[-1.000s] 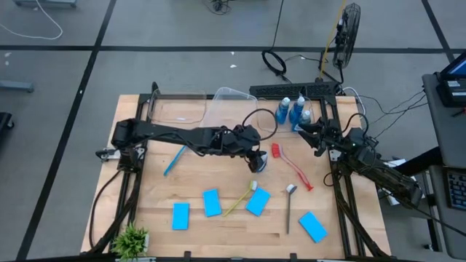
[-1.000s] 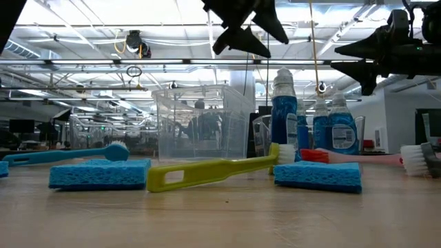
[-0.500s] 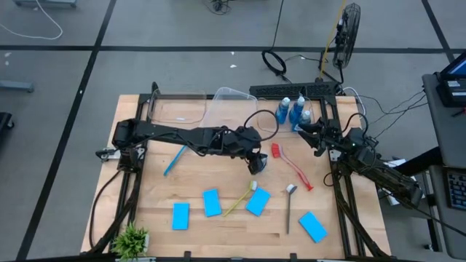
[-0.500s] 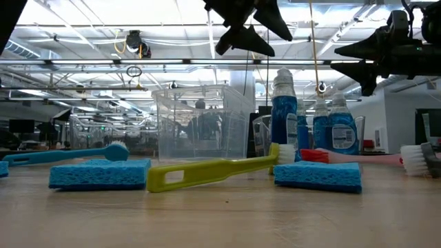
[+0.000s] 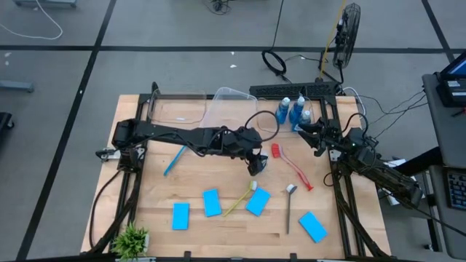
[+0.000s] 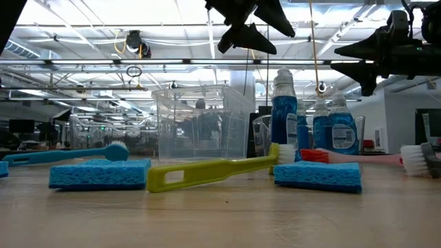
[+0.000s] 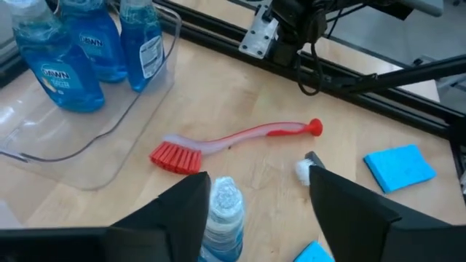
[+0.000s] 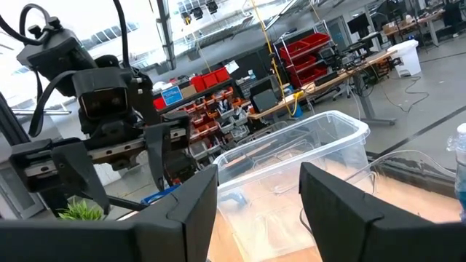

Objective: Pick & Place Kitchen Sink Supplies
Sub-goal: Put the blue soap dispenser into the right transparent bin

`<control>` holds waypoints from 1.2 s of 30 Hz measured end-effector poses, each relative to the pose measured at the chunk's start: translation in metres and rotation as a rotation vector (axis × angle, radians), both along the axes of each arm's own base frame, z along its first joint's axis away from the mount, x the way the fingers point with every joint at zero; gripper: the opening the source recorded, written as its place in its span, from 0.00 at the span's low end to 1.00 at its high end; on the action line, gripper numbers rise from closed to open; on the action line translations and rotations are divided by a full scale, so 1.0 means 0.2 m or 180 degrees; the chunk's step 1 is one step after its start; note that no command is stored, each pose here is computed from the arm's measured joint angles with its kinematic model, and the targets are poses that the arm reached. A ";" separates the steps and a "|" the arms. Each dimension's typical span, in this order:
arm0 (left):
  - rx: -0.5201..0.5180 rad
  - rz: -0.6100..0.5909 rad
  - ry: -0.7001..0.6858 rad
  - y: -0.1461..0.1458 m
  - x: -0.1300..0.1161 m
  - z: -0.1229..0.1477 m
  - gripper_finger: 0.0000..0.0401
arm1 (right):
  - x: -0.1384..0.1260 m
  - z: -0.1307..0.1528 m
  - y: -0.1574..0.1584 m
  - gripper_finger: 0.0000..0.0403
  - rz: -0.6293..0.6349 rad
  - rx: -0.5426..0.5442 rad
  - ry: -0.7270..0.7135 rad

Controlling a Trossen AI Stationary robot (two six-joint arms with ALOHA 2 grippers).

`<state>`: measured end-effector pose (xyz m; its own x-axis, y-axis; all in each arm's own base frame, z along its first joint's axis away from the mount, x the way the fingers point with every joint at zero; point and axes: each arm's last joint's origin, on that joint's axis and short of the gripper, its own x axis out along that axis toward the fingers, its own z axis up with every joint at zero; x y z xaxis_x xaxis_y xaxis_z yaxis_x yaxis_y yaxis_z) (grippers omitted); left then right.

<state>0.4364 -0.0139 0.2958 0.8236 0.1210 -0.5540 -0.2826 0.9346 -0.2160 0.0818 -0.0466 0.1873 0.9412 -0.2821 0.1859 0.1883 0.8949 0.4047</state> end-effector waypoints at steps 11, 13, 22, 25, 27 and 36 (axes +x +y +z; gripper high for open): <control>0.0002 -0.0003 -0.0006 0.00 0.00 0.00 0.99 | 0.00 0.00 0.00 0.45 0.0001 -0.0001 0.0000; 0.0022 -0.0026 -0.0003 -0.01 0.00 0.00 0.98 | 0.00 0.00 0.00 0.45 0.0000 -0.0001 0.0001; 0.0133 -0.0078 0.0010 -0.01 0.00 0.00 0.87 | 0.00 0.00 0.00 0.45 -0.0002 -0.0008 0.0003; 0.0132 -0.0068 -0.0073 -0.01 0.01 0.01 0.85 | 0.00 0.00 0.00 0.45 -0.0003 -0.0011 0.0004; 0.0132 -0.0069 -0.0181 -0.01 0.02 0.03 0.83 | 0.00 0.00 0.00 0.45 -0.0002 -0.0012 0.0004; 0.0154 -0.0079 -0.0311 -0.01 0.03 0.04 0.81 | 0.00 0.00 0.00 0.45 -0.0003 -0.0012 0.0005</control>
